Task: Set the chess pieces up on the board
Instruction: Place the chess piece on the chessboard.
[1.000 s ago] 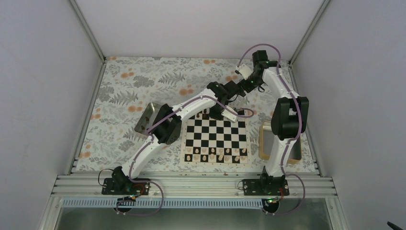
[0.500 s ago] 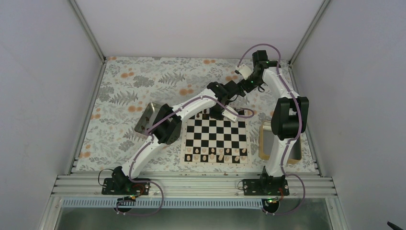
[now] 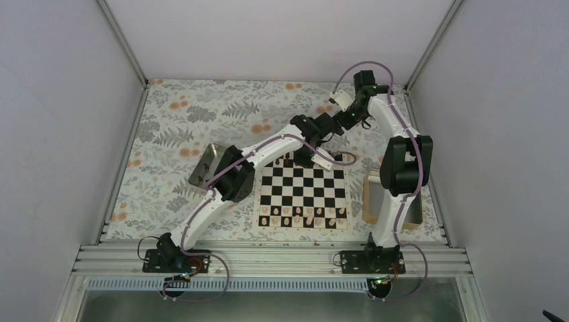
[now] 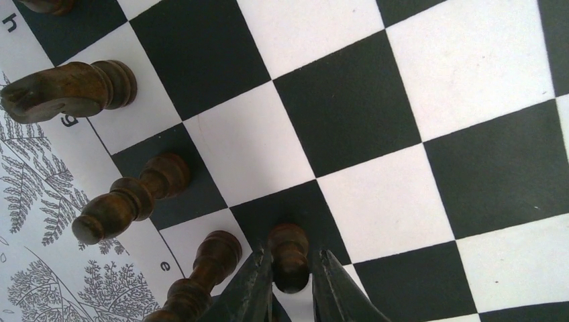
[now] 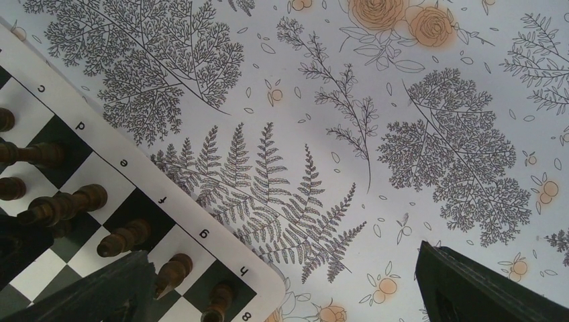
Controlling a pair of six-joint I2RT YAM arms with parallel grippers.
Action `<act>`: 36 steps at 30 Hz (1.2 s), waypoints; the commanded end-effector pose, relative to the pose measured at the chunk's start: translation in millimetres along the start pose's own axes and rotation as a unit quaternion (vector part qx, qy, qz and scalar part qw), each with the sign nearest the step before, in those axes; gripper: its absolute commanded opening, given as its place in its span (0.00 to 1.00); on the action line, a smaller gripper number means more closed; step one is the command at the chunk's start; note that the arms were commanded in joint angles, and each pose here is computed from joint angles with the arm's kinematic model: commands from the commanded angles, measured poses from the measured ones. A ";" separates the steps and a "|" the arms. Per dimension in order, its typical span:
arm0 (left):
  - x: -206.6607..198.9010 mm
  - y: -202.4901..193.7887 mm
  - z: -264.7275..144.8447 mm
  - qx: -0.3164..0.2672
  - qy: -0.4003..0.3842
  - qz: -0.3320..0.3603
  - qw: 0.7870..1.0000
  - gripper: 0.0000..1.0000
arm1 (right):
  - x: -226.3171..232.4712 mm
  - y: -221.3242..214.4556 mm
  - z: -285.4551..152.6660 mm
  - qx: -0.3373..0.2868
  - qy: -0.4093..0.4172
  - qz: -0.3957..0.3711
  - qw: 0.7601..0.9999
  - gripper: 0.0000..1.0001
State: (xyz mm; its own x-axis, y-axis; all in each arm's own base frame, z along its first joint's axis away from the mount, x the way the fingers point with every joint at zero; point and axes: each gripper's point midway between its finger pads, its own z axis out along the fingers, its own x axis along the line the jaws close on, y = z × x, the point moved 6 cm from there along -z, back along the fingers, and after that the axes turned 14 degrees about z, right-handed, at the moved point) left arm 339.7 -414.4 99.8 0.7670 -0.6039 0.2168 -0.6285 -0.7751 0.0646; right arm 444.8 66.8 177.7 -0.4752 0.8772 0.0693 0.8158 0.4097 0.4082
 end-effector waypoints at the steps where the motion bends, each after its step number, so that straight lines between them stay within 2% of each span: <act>1: -5.2 3.7 8.5 -0.003 -0.014 0.011 1.000 0.18 | -0.8 3.3 -4.2 -0.008 0.006 0.001 1.000 1.00; 10: -4.7 5.6 0.3 -0.001 -0.012 0.013 1.000 0.19 | 1.9 4.6 -5.6 -0.009 0.007 -0.003 1.000 1.00; 15: -5.9 14.0 -24.5 -0.006 -0.009 0.015 1.000 0.21 | 3.2 5.6 -7.1 -0.011 0.007 -0.003 1.000 1.00; 20: -7.0 9.0 -50.8 0.023 0.007 0.010 1.000 0.27 | 5.1 7.3 -10.2 -0.016 0.006 -0.004 1.000 1.00; 26: -7.4 -1.4 -89.8 0.057 0.039 0.008 0.998 0.29 | 4.6 7.1 -11.3 -0.016 0.004 -0.003 1.000 1.00; 31: -12.9 -28.7 -118.0 0.086 0.053 -0.029 0.994 0.30 | 6.5 9.7 -15.7 -0.022 0.002 -0.005 1.000 1.00; 36: -32.6 -89.9 -156.5 0.111 0.060 -0.105 0.986 0.33 | 5.7 9.7 -11.4 -0.020 0.000 -0.005 1.000 1.00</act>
State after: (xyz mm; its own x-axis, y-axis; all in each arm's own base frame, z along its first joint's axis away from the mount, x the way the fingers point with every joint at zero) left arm 335.2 -356.3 216.7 0.7816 -0.5255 0.3361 -0.5394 -0.8400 -0.0592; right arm 444.6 68.4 177.8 -0.4801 0.8743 0.0713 0.8132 0.4132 0.4098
